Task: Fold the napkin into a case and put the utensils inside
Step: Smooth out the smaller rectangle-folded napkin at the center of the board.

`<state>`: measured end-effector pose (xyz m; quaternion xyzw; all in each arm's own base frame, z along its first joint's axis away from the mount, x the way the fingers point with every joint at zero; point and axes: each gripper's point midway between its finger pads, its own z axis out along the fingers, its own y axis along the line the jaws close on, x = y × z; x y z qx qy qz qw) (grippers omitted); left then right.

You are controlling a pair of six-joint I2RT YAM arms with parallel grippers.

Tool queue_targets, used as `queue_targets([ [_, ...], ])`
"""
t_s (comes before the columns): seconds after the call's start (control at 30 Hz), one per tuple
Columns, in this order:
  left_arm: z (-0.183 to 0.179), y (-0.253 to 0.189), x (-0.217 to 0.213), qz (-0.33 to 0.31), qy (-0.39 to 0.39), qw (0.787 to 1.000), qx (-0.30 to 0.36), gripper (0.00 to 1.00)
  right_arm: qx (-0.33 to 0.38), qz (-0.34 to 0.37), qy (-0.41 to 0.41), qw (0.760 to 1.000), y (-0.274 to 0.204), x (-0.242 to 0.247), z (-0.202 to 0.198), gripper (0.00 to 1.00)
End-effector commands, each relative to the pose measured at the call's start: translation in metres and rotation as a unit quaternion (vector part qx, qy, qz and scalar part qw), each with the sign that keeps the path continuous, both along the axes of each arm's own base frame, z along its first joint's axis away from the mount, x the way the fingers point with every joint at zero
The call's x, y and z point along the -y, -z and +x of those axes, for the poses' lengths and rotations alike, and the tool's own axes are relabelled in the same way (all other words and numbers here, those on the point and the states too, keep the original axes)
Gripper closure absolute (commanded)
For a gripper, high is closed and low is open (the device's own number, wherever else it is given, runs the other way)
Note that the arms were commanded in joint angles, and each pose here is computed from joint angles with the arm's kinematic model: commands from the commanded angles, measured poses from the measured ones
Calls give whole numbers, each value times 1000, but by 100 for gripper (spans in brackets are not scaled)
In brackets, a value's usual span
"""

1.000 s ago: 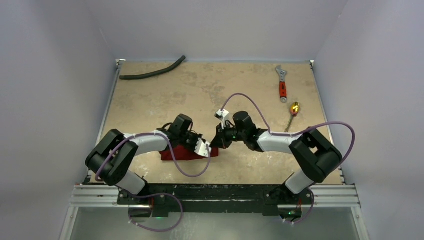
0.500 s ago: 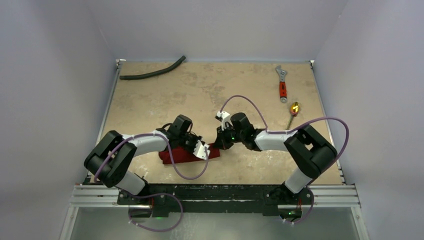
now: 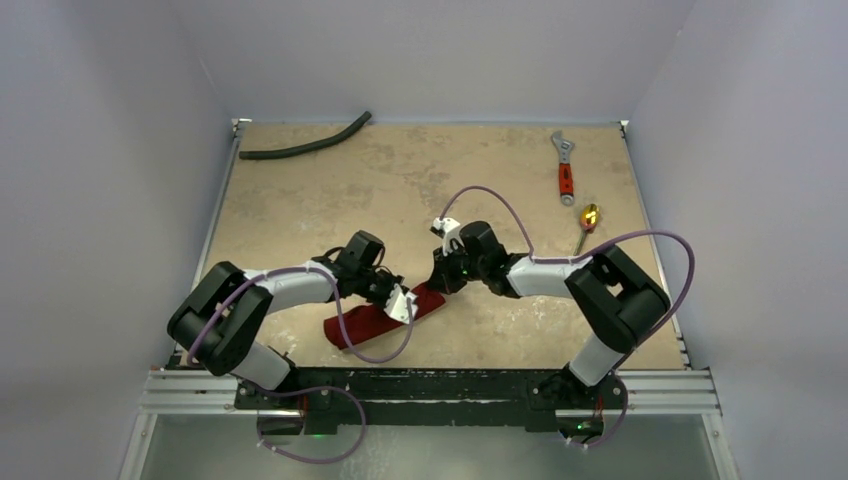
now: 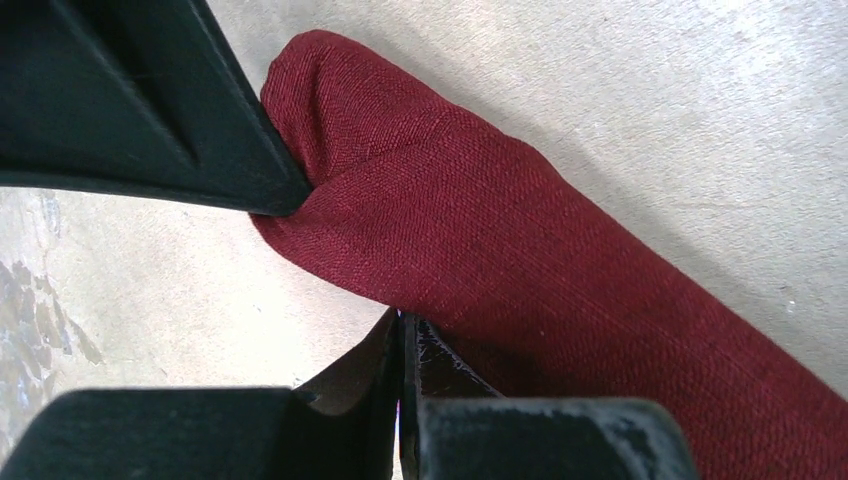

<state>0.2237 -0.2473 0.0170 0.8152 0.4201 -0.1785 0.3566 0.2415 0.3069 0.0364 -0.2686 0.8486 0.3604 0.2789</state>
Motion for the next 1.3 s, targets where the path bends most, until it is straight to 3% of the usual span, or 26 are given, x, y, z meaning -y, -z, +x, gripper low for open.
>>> queue_targets([
  [0.0,-16,-10,7,-18,35,999,-14,100,27,-4,18,999,-3,-3,23,100],
  [0.2,-7,-14,6,-21,13,1000,5,100,0,-30,25,999,20,7,14,100],
  [0.37,47,-63,18,-91,-100,989,60,100,-8,-37,15,999,25,3,16,100],
  [0.47,52,-90,23,-123,-113,985,46,100,-4,-41,17,999,25,3,20,100],
  [0.6,-12,-71,19,-73,12,996,-39,100,-6,-45,17,999,26,4,18,100],
  [0.73,-51,-35,-4,3,88,995,-46,100,-4,-46,17,999,23,5,18,100],
  [0.93,-65,-3,-42,97,141,985,-26,100,-5,-51,15,999,20,6,18,100],
  [1.13,-68,9,-64,147,143,978,-24,100,-12,-56,15,998,21,7,17,100],
  [1.27,-70,14,-73,161,140,977,-24,100,-9,-62,25,998,18,9,20,90],
])
